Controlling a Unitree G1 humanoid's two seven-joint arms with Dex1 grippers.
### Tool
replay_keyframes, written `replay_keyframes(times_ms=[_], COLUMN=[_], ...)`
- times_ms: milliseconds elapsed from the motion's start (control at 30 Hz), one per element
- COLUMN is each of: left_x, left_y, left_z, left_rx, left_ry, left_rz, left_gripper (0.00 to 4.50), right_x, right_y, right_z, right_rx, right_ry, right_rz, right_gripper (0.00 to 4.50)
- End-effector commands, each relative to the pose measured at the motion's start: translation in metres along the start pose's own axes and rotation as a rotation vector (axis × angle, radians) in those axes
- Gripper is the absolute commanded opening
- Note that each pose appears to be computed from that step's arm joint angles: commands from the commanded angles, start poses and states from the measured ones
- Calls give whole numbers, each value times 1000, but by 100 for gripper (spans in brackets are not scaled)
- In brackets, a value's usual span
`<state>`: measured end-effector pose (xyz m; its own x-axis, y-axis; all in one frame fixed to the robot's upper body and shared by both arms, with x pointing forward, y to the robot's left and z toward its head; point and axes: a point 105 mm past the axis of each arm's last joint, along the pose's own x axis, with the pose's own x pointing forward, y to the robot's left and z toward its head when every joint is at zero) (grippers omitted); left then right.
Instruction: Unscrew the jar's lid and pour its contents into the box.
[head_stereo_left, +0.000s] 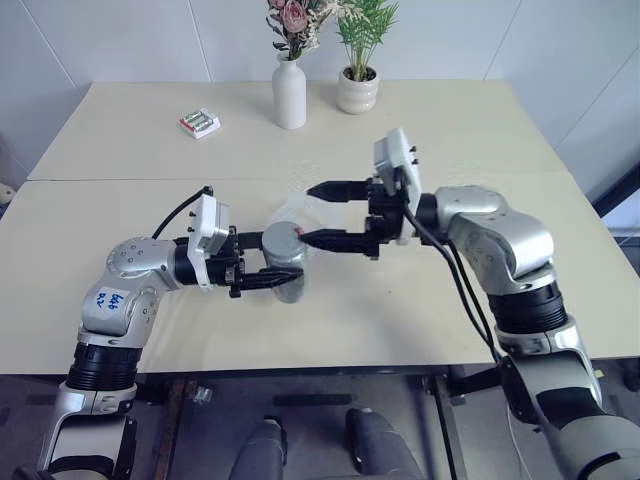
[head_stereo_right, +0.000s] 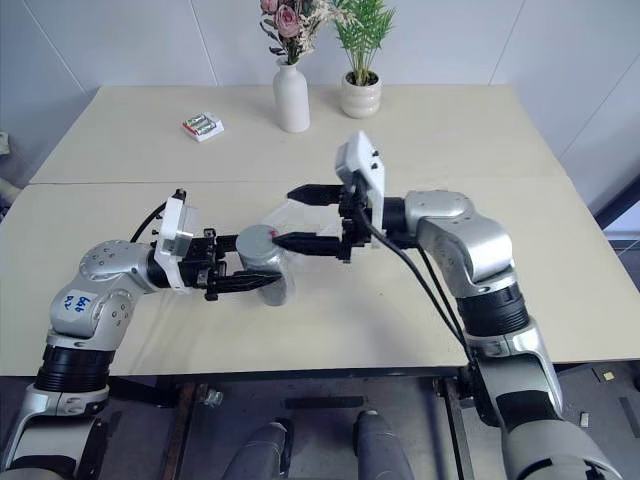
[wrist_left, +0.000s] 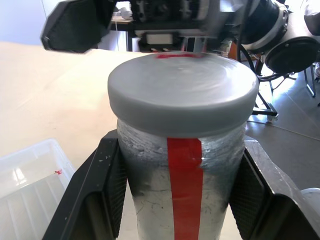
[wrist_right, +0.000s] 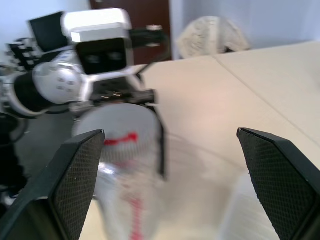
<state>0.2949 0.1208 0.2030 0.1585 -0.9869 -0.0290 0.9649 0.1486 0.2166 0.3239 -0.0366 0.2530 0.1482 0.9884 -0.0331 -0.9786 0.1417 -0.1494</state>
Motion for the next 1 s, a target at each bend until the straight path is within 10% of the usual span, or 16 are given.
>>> replay_keyframes(times_ms=[33, 1000], left_x=[-1, 1], left_y=[-2, -2], left_z=[13, 11], left_rx=[48, 42], left_ry=[-30, -33], left_rz=[-14, -19], left_gripper=[235, 235], right_x=[-12, 36], right_y=[-6, 33], right_z=[4, 10], right_rx=[-29, -58], right_ry=[-2, -12], right_rz=[-36, 131], right_gripper=[446, 446])
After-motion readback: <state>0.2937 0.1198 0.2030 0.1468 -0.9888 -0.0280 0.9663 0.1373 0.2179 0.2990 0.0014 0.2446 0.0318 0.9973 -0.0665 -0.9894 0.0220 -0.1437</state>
